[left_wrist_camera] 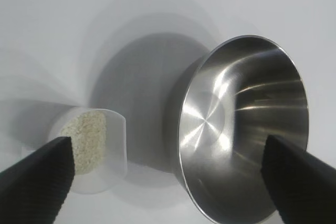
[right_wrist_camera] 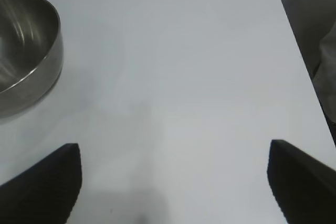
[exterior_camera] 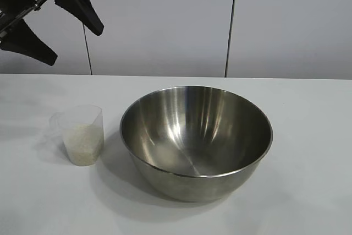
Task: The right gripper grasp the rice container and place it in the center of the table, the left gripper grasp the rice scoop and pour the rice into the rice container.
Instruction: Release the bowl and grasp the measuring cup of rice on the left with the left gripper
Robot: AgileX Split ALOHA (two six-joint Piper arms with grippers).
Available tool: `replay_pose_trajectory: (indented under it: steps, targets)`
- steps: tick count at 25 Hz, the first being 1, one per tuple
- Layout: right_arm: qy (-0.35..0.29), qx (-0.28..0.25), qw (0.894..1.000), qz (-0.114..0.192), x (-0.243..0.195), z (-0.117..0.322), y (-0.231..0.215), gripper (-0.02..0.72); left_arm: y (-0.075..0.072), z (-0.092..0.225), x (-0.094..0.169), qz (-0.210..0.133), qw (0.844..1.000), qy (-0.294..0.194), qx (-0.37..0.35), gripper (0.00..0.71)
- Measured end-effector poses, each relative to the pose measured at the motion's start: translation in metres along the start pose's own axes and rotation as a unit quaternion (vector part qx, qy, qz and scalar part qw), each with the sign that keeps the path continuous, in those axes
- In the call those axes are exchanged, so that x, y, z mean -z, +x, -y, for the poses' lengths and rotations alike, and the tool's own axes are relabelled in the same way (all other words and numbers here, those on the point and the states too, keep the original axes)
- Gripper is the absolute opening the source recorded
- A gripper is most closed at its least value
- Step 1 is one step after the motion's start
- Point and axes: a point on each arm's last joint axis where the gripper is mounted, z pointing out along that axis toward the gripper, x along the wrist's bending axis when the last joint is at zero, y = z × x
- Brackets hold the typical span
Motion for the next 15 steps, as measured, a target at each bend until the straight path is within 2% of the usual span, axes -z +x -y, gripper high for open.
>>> replay_pose_trajectory:
  steps: [5, 11, 15]
  targets:
    - [-0.004, 0.0, 1.0, 0.0, 0.0, -0.001, 0.0, 0.66, 0.0, 0.0, 0.0, 0.0, 1.0, -0.001, 0.0, 0.694]
    - [-0.008, 0.0, 1.0, 0.0, 0.0, -0.001, 0.0, 0.66, -0.001, -0.005, 0.0, 0.002, 1.0, -0.025, 0.007, 0.694]
    - [-0.009, 0.0, 1.0, 0.0, 0.0, -0.002, 0.0, 0.66, -0.004, -0.016, 0.012, -0.009, 0.997, -0.072, -0.018, 0.694]
